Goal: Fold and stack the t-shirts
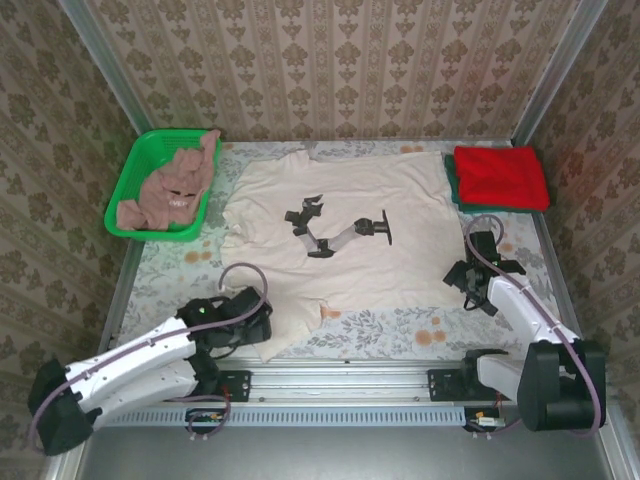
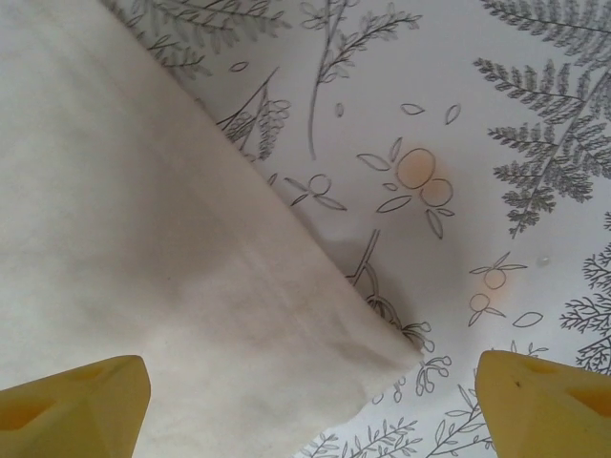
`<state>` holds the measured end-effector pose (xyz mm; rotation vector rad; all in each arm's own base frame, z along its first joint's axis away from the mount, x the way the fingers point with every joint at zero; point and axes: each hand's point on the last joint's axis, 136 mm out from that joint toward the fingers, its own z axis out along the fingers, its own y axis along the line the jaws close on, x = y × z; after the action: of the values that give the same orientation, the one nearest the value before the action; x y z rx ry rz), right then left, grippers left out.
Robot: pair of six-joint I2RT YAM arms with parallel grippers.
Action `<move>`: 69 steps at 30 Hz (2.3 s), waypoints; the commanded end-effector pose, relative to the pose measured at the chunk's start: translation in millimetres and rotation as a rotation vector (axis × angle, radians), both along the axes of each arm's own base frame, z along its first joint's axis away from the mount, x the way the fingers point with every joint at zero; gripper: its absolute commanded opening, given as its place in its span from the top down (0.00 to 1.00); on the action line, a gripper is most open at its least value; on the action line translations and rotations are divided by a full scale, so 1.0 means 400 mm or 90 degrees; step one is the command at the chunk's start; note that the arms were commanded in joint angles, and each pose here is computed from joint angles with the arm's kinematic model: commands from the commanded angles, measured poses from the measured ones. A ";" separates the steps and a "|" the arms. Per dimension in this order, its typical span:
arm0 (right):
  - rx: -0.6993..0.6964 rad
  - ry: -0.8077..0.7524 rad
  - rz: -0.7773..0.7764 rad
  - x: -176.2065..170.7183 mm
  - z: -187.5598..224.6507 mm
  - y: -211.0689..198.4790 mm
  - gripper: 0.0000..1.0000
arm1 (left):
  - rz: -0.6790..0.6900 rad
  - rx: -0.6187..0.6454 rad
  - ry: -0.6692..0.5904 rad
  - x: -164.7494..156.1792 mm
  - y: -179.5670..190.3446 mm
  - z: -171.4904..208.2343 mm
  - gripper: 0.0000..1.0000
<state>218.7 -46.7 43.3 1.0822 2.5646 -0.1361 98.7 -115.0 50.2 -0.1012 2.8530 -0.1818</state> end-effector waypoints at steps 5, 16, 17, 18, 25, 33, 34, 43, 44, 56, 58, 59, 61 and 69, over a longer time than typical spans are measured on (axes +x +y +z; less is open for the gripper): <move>0.050 -0.036 -0.043 0.003 -0.024 -0.009 0.17 | 0.010 0.043 0.067 -0.079 -0.044 -0.074 0.39; 0.119 -0.052 -0.016 0.030 -0.049 0.026 0.30 | -0.026 0.030 0.086 -0.095 -0.084 -0.100 0.52; 0.118 -0.049 -0.016 0.029 -0.052 0.025 0.31 | -0.025 0.029 0.091 -0.099 -0.080 -0.107 0.54; 0.118 -0.042 -0.015 0.027 -0.055 0.025 0.31 | -0.021 0.029 0.091 -0.101 -0.075 -0.113 0.59; 0.115 -0.038 -0.011 0.027 -0.058 0.024 0.38 | -0.023 0.026 0.067 -0.090 -0.058 -0.094 0.80; 0.134 -0.033 -0.003 0.017 -0.056 0.039 0.41 | -0.022 0.003 0.022 -0.072 -0.028 -0.041 0.93; 0.131 -0.036 -0.008 0.014 -0.053 0.037 0.36 | -0.020 0.005 0.017 -0.070 -0.019 -0.036 0.94; 0.150 -0.035 -0.018 0.023 -0.064 0.046 0.38 | -0.031 -0.004 -0.009 -0.047 -0.025 -0.017 0.95; 0.153 -0.032 -0.017 0.024 -0.069 0.047 0.39 | -0.032 -0.004 -0.011 -0.045 -0.026 -0.016 0.95; 0.131 -0.012 -0.027 0.015 -0.058 0.031 0.38 | -0.031 -0.018 -0.014 -0.033 -0.038 -0.043 0.95; 0.146 -0.023 -0.020 0.019 -0.062 0.041 0.42 | -0.033 -0.016 -0.012 -0.033 -0.036 -0.043 0.95; 0.153 -0.020 -0.020 0.016 -0.066 0.046 0.45 | -0.032 -0.016 -0.012 -0.032 -0.034 -0.042 0.95; 0.166 -0.012 -0.019 0.006 -0.079 0.056 0.49 | -0.033 -0.016 -0.014 -0.030 -0.031 -0.037 0.95; 0.163 -0.018 -0.007 0.001 -0.056 0.057 0.78 | -0.021 -0.024 -0.077 0.016 0.001 0.045 0.97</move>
<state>228.9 -27.0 18.2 1.1727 2.5743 0.1980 95.6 -124.1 49.0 -0.0853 2.7899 -0.2770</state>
